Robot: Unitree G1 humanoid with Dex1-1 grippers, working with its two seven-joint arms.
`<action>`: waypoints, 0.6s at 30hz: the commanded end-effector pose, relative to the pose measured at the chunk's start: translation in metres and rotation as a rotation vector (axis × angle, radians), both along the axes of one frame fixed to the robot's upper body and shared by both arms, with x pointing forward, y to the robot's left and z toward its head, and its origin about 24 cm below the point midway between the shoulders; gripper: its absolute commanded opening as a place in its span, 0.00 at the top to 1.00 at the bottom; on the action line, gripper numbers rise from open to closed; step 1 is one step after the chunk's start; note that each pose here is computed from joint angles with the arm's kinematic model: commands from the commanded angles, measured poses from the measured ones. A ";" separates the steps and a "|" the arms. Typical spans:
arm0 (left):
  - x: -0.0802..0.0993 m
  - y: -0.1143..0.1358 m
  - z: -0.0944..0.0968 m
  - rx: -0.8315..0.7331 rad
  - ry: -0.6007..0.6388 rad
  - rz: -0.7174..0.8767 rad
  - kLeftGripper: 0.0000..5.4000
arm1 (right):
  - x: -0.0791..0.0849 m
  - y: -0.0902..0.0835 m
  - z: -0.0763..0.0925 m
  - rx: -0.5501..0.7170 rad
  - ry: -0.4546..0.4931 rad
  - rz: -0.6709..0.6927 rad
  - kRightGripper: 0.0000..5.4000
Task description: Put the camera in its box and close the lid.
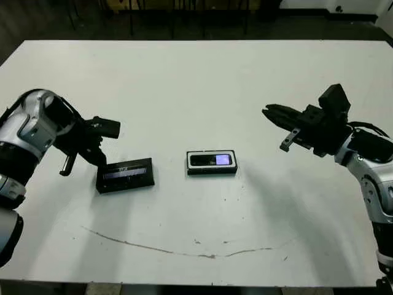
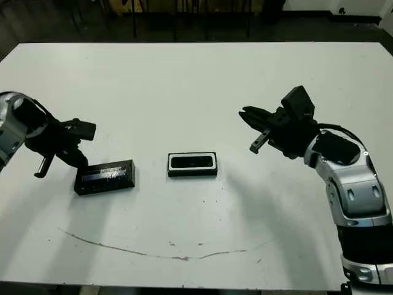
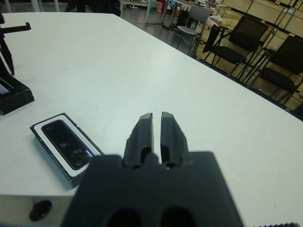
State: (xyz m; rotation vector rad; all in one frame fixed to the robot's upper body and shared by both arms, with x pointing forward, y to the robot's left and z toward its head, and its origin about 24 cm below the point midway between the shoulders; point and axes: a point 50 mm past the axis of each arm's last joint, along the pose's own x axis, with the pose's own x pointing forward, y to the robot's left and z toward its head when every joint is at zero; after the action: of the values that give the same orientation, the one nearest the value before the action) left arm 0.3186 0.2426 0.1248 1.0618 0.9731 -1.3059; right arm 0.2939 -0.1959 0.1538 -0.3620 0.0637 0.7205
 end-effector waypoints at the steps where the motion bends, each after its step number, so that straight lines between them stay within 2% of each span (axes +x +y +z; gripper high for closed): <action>1: -0.014 0.001 -0.018 -0.018 0.085 -0.014 1.00 | 0.000 -0.004 -0.002 -0.017 0.022 -0.010 1.00; 18: -0.038 -0.005 -0.022 -0.054 0.169 -0.048 1.00 | 0.000 -0.005 -0.003 -0.026 0.027 0.000 1.00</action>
State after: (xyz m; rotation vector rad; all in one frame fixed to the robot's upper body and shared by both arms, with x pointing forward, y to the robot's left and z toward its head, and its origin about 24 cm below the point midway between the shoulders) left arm 0.2921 0.2332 0.1220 0.9973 0.9625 -1.4294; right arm 0.2941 -0.1978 0.1532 -0.3650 0.0738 0.7262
